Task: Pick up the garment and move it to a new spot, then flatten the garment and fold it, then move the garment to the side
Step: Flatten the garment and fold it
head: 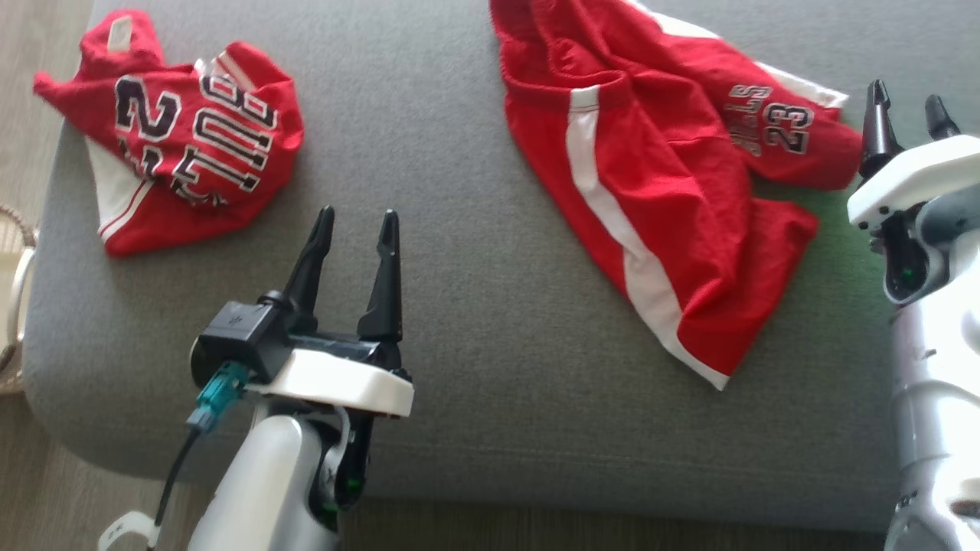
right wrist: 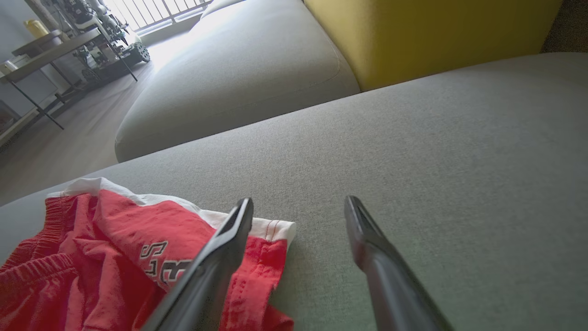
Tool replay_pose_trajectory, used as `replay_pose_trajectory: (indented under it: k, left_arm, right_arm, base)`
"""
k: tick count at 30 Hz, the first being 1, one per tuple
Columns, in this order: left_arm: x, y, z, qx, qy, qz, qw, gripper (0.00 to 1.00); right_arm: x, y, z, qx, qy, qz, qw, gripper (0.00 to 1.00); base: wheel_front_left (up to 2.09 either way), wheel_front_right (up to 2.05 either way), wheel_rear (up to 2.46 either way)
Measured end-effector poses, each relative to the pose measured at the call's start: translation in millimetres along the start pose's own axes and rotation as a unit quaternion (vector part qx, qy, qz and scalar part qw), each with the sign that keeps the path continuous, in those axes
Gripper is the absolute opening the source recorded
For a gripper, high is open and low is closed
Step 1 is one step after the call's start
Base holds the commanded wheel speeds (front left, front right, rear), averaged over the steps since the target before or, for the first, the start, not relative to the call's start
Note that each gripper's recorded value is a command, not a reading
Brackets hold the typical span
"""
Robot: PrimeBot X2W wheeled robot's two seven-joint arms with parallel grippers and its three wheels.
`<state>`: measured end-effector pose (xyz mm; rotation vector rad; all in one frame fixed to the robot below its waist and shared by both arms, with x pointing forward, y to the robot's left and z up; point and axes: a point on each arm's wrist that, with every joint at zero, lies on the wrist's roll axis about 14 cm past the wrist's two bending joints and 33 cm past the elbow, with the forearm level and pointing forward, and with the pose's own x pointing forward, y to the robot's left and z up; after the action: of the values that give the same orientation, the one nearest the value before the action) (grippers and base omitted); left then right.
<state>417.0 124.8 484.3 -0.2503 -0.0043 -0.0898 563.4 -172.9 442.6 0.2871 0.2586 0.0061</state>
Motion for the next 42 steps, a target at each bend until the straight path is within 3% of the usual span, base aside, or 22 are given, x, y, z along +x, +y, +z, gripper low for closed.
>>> replay_pose_trajectory:
  k: [15,16,17,25,32,37,42]
  left_arm:
    - [7.5,6.2,-15.8,-0.002,0.021,0.01,1.0,1.0]
    - [8.9,7.2,-15.0,0.0,0.019,0.012,1.0,1.0]
    - [10.4,7.8,-13.7,0.001,0.017,0.013,1.0,1.0]
    - [11.0,10.8,-11.8,-0.003,0.016,0.018,1.0,1.0]
    - [8.5,13.3,-15.7,-0.006,0.023,0.023,0.999,1.0]
    - [9.0,19.2,-18.8,-0.01,0.027,0.032,0.999,1.0]
    - [10.1,22.1,-21.8,-0.009,0.032,0.037,0.999,1.0]
  right_arm:
    - [35.7,10.5,-58.4,-0.056,0.103,0.025,0.993,1.0]
    - [38.2,13.5,-57.3,-0.06,0.102,0.03,0.992,0.38]
    - [40.8,17.9,-56.0,-0.064,0.1,0.036,0.992,0.0]
    - [55.1,14.8,-30.7,-0.08,0.051,0.041,0.995,0.0]
    - [85.6,23.7,39.2,-0.106,-0.037,0.051,0.992,0.0]
    - [107.7,30.7,102.2,-0.129,-0.118,0.052,0.983,0.0]
    - [123.5,35.1,131.0,-0.148,-0.155,0.046,0.976,0.0]
  base:
    - [0.0,0.0,0.0]
    - [0.0,0.0,0.0]
    - [0.0,0.0,0.0]
    - [0.0,0.0,0.0]
    - [0.0,0.0,0.0]
    - [0.0,0.0,0.0]
    - [0.0,0.0,0.0]
